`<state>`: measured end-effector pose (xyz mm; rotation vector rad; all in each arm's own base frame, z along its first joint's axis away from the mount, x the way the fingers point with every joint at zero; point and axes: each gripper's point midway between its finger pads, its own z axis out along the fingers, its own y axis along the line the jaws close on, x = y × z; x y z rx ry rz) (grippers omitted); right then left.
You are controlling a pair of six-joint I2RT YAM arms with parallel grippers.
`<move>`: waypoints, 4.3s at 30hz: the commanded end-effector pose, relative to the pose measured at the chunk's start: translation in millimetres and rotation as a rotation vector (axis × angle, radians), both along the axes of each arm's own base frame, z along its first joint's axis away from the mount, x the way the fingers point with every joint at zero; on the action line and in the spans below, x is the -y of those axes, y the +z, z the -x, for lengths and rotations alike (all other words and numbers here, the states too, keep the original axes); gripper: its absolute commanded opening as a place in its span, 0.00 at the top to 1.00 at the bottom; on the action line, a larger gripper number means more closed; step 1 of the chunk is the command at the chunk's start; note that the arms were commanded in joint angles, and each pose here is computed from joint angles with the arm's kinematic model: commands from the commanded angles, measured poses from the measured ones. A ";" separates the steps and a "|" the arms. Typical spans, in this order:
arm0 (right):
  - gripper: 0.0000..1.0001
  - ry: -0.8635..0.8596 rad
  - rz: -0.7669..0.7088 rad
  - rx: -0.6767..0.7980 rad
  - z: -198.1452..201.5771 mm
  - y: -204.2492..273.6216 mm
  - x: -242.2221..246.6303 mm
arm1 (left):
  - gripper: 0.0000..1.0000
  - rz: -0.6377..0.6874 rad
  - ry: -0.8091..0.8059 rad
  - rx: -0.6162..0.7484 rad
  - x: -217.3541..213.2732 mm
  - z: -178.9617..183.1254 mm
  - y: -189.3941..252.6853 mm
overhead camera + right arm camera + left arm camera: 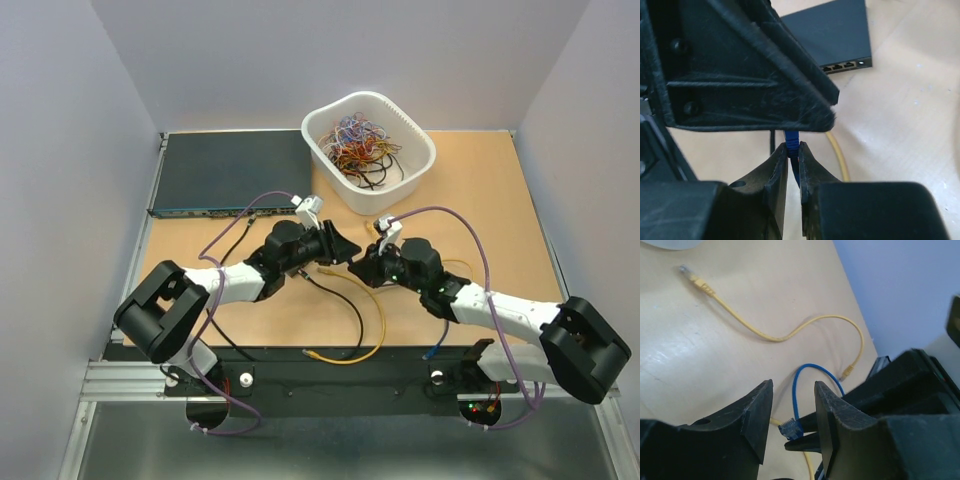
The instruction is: Insert the plug into the switch port
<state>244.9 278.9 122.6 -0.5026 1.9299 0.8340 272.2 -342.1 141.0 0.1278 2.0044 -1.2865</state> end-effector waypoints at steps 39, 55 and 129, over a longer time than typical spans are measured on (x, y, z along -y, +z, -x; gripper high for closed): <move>0.23 0.324 -0.459 -0.022 22.4 93.7 -6.0 | 1.00 0.047 0.117 0.125 -36.2 10.4 64.5; 0.37 0.022 -0.085 0.044 -17.8 75.8 3.2 | 1.00 -0.111 0.300 -0.081 -48.3 -16.1 30.5; 0.73 -0.050 0.006 0.033 -34.2 45.9 -37.6 | 1.00 -0.114 0.272 -0.082 -43.6 -14.8 16.4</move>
